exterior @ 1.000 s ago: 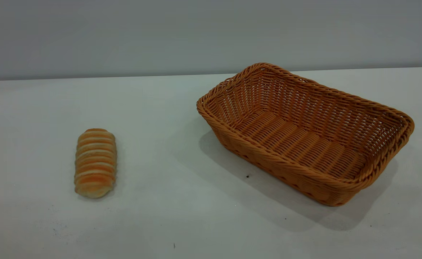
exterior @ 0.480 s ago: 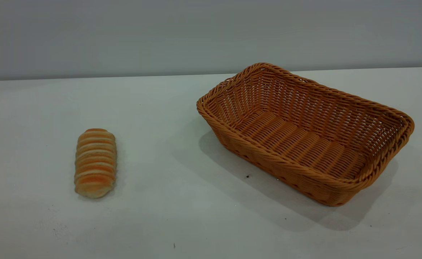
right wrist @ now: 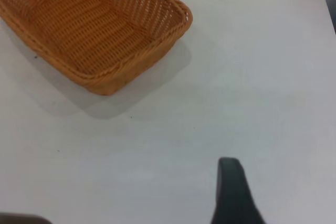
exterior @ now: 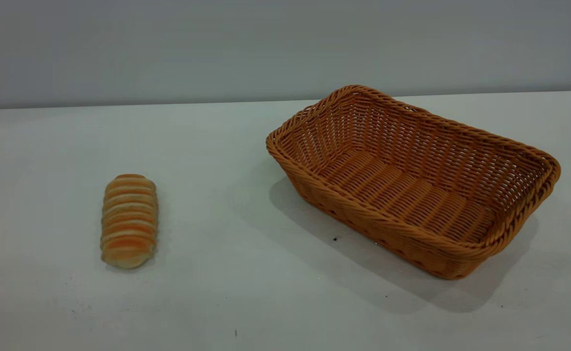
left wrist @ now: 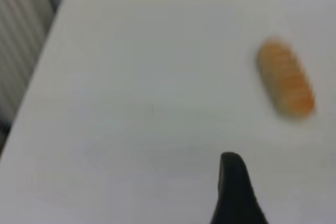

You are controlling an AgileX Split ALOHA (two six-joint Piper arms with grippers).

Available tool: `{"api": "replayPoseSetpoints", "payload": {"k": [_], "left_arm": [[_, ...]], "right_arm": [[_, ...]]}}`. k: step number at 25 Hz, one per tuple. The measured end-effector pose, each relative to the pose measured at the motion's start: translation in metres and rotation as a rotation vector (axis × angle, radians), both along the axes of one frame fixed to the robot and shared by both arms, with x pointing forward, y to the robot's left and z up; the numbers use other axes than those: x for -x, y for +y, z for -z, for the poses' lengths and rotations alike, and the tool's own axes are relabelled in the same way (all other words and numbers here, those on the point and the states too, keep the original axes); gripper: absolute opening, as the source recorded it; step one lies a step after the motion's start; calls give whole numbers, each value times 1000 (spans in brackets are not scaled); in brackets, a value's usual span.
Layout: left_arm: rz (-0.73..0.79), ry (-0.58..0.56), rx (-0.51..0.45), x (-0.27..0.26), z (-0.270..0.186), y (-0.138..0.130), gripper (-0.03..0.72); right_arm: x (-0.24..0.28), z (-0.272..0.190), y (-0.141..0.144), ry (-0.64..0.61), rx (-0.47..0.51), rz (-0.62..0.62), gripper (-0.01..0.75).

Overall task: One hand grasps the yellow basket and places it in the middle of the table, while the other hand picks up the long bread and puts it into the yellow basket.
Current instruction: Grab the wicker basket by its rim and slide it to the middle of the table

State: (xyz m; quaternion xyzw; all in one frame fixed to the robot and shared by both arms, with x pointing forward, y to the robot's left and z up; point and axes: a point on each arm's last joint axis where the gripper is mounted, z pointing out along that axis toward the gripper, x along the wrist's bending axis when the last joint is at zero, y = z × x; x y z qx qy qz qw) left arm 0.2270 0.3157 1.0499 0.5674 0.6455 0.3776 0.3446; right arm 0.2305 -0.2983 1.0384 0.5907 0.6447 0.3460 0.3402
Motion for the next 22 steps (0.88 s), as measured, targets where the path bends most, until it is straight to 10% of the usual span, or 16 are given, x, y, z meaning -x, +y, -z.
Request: {"api": "replayPoseSetpoints", "payload": {"k": [4,11,22], "left_arm": [[12,-56,29,-5,-6,-2,513],[21,203,16,-48,-6,-6,513],[25,296,5,-90,-27,-9,513]], "right_arm": [[0,0,1,-1,-9,-6,508],[-33,-14,6,110,-30,-35,508],[-167,1,28,309,-334,-20,508]]}}
